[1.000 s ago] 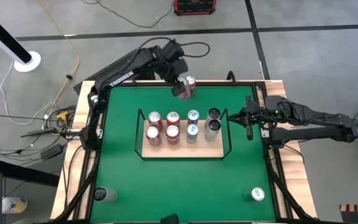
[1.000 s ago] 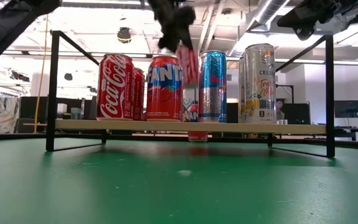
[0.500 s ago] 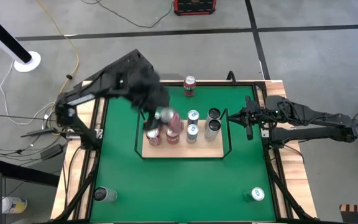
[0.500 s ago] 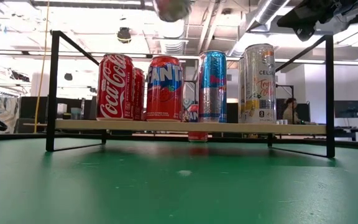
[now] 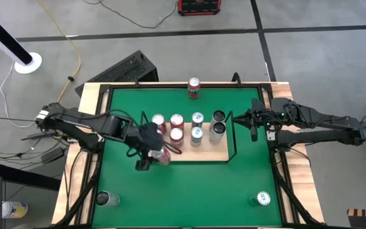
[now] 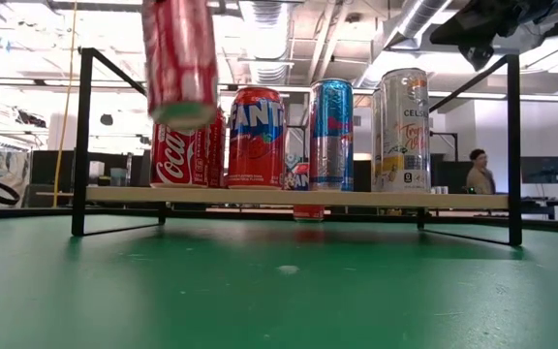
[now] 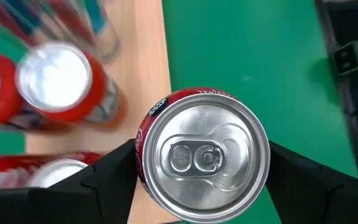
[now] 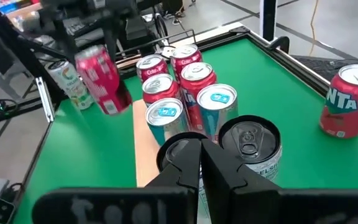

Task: Place canned beverage on shelf
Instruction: Put the red-white soda can on the shelf aligned with the other red-white soda cans

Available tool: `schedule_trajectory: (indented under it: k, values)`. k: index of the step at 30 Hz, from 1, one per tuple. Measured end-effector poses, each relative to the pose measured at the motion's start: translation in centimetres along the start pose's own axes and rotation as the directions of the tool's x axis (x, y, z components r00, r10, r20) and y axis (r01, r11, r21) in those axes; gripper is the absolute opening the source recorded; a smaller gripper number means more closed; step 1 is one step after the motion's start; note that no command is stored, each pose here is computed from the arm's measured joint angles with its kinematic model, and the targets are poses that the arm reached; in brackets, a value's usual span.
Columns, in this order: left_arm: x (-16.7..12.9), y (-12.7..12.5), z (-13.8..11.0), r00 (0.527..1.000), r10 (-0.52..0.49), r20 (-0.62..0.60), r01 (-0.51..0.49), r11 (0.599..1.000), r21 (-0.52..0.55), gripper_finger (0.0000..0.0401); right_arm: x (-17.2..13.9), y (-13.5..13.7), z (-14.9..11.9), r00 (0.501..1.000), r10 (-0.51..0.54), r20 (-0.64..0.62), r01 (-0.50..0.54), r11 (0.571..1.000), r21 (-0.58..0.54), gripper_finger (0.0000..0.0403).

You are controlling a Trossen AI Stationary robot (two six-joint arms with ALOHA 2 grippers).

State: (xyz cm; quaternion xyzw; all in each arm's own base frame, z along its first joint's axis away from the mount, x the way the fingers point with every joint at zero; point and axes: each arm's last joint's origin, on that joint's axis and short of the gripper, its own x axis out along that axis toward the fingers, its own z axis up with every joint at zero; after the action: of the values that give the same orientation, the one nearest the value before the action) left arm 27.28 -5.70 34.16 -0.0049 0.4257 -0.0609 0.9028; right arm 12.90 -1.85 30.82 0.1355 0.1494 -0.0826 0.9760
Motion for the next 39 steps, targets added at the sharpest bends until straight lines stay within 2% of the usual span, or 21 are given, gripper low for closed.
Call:
schedule_trajectory:
  k: [8, 17, 26, 39]
  values:
    - [2.2, -0.1, -2.4, 0.991, 0.101, -0.083, -0.103, 0.994, -0.025, 0.0285, 0.0, 0.0, 0.0, 1.000, -0.016, 0.004, 0.016, 1.000, 0.015, 0.0042]
    - [3.1, -0.1, -2.7, 0.987, 0.095, -0.127, -0.104, 0.993, -0.065, 0.0285, 0.2, -0.1, -0.2, 1.000, -0.017, 0.001, 0.017, 1.000, 0.015, 0.0042]
    - [5.2, 0.0, -2.8, 0.972, 0.146, -0.185, -0.159, 0.986, -0.055, 0.0286, 0.7, -0.3, -0.8, 0.999, -0.026, -0.031, 0.027, 1.000, 0.015, 0.0042]
    - [5.1, 0.8, -3.0, 0.963, 0.156, -0.221, -0.175, 0.982, -0.071, 0.0286, 0.7, -0.3, -0.8, 0.999, -0.026, -0.030, 0.027, 1.000, 0.015, 0.0042]
